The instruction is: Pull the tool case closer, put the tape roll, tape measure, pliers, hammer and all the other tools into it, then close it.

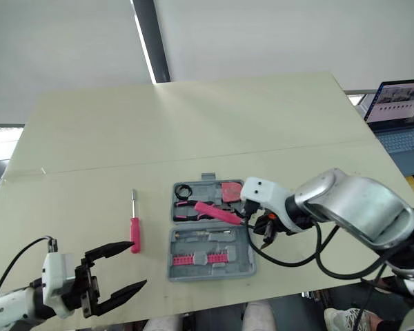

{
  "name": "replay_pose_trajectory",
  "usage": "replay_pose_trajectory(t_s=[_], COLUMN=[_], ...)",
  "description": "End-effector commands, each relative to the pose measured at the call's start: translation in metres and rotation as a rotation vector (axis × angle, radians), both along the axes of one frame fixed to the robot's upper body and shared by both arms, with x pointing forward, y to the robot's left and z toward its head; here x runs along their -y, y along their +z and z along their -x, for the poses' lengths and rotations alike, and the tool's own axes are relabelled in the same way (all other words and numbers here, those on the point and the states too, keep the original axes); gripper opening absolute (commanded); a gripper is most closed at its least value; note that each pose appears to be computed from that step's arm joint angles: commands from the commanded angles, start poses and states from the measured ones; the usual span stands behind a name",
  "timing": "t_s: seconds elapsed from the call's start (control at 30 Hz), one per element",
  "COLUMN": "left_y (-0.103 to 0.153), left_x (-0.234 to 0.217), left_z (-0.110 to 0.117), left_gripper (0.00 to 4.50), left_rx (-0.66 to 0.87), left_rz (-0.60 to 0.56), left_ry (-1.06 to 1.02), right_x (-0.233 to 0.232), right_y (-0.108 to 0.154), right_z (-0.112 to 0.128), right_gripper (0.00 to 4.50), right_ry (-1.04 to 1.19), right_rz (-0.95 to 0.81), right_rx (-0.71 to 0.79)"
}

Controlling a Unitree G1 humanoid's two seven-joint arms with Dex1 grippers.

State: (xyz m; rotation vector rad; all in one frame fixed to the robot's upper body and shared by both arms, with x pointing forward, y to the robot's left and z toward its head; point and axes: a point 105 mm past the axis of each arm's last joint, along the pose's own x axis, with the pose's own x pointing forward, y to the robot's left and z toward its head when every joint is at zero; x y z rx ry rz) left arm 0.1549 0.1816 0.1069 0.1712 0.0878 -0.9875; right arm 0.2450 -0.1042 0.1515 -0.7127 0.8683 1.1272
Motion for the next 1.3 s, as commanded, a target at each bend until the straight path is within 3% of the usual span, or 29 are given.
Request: replay_pose_trajectory(t_s=[0.03,0.13,0.43,1.3], left_y=[0.008,0.007,0.003,0.001], left_x=[0.001,-0.001,-0.005,-0.005], left_z=[0.005,0.006,0.009,0.026], left_gripper=[4.50,4.50,4.50,4.50], left_rx=[0.031,0.027,0.003,-0.003], left_rz=[-0.010,-0.016,-0.020,-0.042], left_ry=[0.005,0.033,0.066,0.122], right_x=[-0.013,-0.018,-0.032,-0.052], right_y=[0.001,-0.010,-0.029,-0.044], right_z=[0.007,0.003,-0.002,-0.016], right_gripper=[0.05,0.05,0.05,0.05], right_ry=[0.127,0.198,0.258,0.343], right_rz=[0.058,0.159,0.250,0.272], right_rx=[0.048,0.108,0.116,0.104])
